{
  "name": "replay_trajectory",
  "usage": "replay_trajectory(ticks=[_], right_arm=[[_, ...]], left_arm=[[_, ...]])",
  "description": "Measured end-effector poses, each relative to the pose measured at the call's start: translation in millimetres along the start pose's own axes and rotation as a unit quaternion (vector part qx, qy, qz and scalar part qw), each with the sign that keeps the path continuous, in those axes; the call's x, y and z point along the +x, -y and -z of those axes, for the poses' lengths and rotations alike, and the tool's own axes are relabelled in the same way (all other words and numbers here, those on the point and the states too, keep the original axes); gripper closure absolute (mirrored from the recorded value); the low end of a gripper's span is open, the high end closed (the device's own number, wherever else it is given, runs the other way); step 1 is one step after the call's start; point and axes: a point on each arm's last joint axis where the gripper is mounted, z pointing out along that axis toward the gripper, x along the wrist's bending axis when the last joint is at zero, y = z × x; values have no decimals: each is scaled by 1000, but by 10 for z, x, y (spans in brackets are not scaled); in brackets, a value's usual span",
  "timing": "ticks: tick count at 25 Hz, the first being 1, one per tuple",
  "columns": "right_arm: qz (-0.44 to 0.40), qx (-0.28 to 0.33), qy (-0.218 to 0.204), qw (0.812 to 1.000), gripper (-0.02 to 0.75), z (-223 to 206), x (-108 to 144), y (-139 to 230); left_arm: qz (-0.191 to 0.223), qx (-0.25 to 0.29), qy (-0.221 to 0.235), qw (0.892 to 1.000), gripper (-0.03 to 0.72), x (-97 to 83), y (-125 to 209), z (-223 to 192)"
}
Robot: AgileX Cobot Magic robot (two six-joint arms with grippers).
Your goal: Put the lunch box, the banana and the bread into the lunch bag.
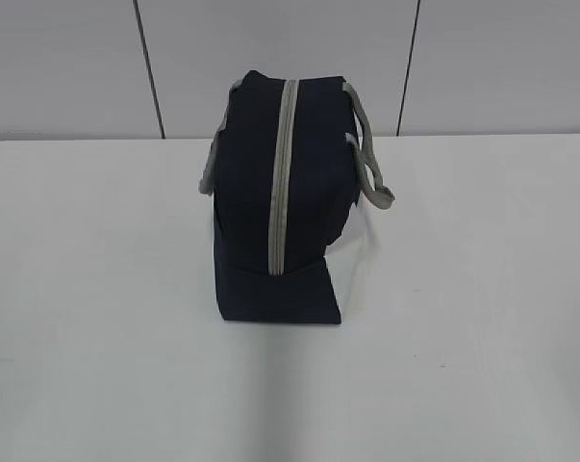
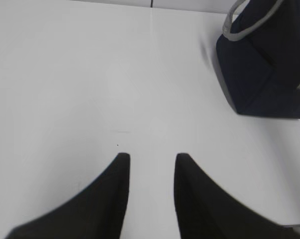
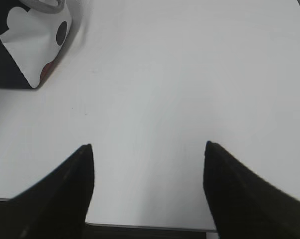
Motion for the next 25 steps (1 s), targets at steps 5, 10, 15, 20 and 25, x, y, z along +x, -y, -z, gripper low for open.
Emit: replay_trajectory(ticks=[5, 10, 15, 20, 25], right_arm=[[0, 0, 1, 1000, 228, 2, 0, 4], [0, 0, 1, 1000, 228, 2, 0, 4], [0, 0, 1, 1000, 229, 2, 0, 4], [0, 0, 1, 1000, 229, 2, 0, 4], [0, 0, 1, 1000, 228, 2, 0, 4]], left_arm=[[5, -2, -9, 1000, 452, -4, 2, 2], [5, -2, -9, 1000, 452, -4, 2, 2], [5, -2, -9, 1000, 453, -5, 2, 2], [5, -2, -8, 1000, 453, -6, 2, 2], [5, -2, -8, 1000, 453, -6, 2, 2]])
